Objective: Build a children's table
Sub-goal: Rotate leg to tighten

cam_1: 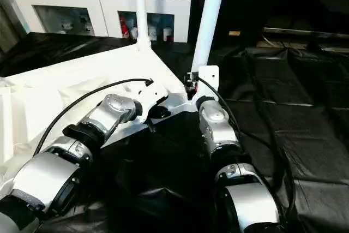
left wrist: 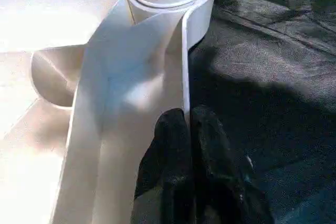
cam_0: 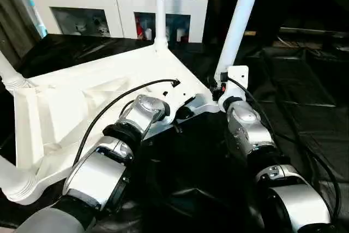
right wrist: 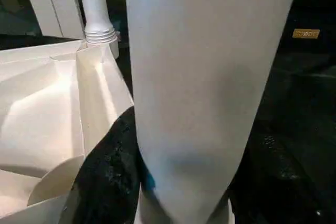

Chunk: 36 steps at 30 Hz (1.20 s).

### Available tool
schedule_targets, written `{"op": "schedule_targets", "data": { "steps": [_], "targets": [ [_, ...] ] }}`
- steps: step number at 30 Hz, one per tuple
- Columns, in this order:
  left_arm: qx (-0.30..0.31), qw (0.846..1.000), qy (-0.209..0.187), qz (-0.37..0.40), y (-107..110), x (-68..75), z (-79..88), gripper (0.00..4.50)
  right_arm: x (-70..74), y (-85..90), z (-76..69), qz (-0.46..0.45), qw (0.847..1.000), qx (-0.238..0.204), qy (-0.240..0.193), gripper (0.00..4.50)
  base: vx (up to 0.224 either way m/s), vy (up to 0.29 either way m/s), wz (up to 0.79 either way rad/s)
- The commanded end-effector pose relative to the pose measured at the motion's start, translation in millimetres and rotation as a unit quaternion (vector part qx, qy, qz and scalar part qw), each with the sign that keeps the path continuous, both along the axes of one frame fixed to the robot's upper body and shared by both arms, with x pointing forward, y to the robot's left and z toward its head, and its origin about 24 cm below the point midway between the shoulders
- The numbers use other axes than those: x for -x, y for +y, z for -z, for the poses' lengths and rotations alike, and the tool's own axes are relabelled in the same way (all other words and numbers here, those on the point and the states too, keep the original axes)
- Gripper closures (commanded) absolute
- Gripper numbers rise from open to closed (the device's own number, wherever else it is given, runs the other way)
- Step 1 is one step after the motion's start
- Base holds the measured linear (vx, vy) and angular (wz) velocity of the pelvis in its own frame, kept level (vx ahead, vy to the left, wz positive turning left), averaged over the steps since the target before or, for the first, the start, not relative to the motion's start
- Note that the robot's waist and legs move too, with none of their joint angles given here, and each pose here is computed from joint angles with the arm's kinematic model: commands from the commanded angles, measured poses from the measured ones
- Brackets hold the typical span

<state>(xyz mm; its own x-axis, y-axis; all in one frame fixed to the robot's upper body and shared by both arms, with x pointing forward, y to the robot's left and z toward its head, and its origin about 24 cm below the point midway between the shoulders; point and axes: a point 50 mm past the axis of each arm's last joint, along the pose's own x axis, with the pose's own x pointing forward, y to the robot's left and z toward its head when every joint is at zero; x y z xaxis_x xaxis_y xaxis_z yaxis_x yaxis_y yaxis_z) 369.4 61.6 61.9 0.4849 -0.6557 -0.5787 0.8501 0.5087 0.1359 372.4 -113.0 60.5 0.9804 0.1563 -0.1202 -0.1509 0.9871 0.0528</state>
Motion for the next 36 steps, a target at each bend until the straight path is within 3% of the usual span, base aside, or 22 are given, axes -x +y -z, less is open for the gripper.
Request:
{"op": "schedule_targets", "data": {
  "steps": [1, 8, 9, 12, 23, 26, 31, 36],
  "targets": [
    [-0.003, 0.999, -0.044, -0.024, 0.8, -11.6, -19.4, 4.50, 27.1, 3.7, 61.7, 0.006, 0.989, 0.004, 0.144, 2.64, 0.000, 0.000, 0.00],
    [-0.004, 0.999, -0.045, -0.028, 0.8, -12.2, -19.6, 4.50, 24.6, 11.2, 57.7, -0.020, 0.990, 0.008, 0.136, 2.64, 0.000, 0.000, 0.00],
    [-0.004, 0.999, -0.046, -0.028, 1.2, -12.4, -19.8, 4.50, 24.3, 13.4, 55.7, -0.033, 0.991, 0.005, 0.129, 2.29, 0.000, 0.000, 0.00],
    [0.000, 0.999, -0.049, -0.022, 2.2, -12.5, -20.4, 4.50, 22.8, 15.1, 51.1, -0.048, 0.993, 0.003, 0.112, 1.91, 0.000, 0.000, 0.00],
    [0.042, 0.996, -0.068, 0.030, 3.9, -10.1, -28.1, 4.50, 14.0, 10.9, 18.9, -0.122, 0.992, -0.031, 0.021, 1.07, 0.000, 0.000, 0.00],
    [0.061, 0.993, -0.076, 0.063, 5.4, -6.5, -29.3, 4.50, 16.9, 2.6, 10.5, -0.164, 0.986, -0.033, 0.001, 0.65, 0.018, 0.000, 0.00],
    [0.084, 0.987, -0.076, 0.117, 8.8, 1.2, -27.4, 4.50, 27.7, -12.4, 4.2, -0.241, 0.970, -0.012, -0.008, 0.53, 0.000, 0.000, 0.00],
    [0.083, 0.979, -0.065, 0.177, 18.1, 11.9, -19.3, 4.50, 46.5, -38.7, -5.1, -0.326, 0.945, 0.013, -0.008, 0.53, 0.000, 0.000, 0.00]
  ]
}}
